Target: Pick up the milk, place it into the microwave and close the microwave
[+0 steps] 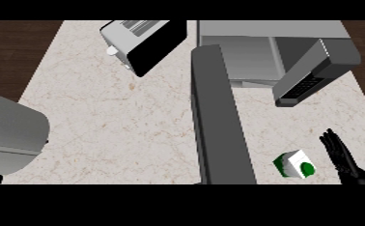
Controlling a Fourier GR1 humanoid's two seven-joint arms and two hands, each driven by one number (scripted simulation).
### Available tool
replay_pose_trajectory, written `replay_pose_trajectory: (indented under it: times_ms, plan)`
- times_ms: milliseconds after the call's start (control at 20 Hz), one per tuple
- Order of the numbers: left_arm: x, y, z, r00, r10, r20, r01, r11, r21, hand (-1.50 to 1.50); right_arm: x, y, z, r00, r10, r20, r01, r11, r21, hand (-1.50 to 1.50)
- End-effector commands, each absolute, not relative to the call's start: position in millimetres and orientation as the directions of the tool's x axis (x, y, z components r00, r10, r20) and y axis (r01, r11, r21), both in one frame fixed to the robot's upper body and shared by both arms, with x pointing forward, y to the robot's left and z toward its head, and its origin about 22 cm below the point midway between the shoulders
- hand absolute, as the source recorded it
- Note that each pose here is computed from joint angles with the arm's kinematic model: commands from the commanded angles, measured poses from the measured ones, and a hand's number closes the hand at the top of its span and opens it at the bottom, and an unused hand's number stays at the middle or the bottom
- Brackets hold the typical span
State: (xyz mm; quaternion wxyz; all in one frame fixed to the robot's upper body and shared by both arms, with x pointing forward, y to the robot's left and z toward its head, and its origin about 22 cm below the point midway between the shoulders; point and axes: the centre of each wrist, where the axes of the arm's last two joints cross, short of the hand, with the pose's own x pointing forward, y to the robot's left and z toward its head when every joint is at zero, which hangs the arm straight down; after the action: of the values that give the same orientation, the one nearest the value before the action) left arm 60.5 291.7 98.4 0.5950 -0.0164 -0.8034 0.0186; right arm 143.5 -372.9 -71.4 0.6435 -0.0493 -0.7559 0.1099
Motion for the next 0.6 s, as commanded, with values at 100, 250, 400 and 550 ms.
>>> replay_pose_trajectory:
  times_ms: [100, 250, 400, 550]
  plan:
    - [52.3, 295.5, 114.5, -0.397, 0.11, 0.911, 0.051, 0.994, -0.098, -1.5, 164.9, -360.0, -112.4, -0.162, 0.297, 0.941, -0.079, 0.947, -0.312, -1.5]
    - [51.2, 285.1, 117.1, -0.387, 0.119, 0.915, 0.057, 0.993, -0.105, -1.5, 150.6, -390.4, -122.2, -0.159, 0.294, 0.943, -0.081, 0.948, -0.309, -1.5]
    - [42.2, 290.9, 126.2, -0.395, 0.087, 0.915, 0.043, 0.996, -0.077, -1.5, 134.1, -406.1, -131.0, -0.165, 0.296, 0.941, -0.098, 0.944, -0.315, -1.5]
    - [41.8, 302.6, 107.9, -0.38, 0.117, 0.918, 0.061, 0.993, -0.102, -1.5, 158.9, -363.9, -152.2, -0.158, 0.247, 0.956, -0.095, 0.96, -0.264, -1.5]
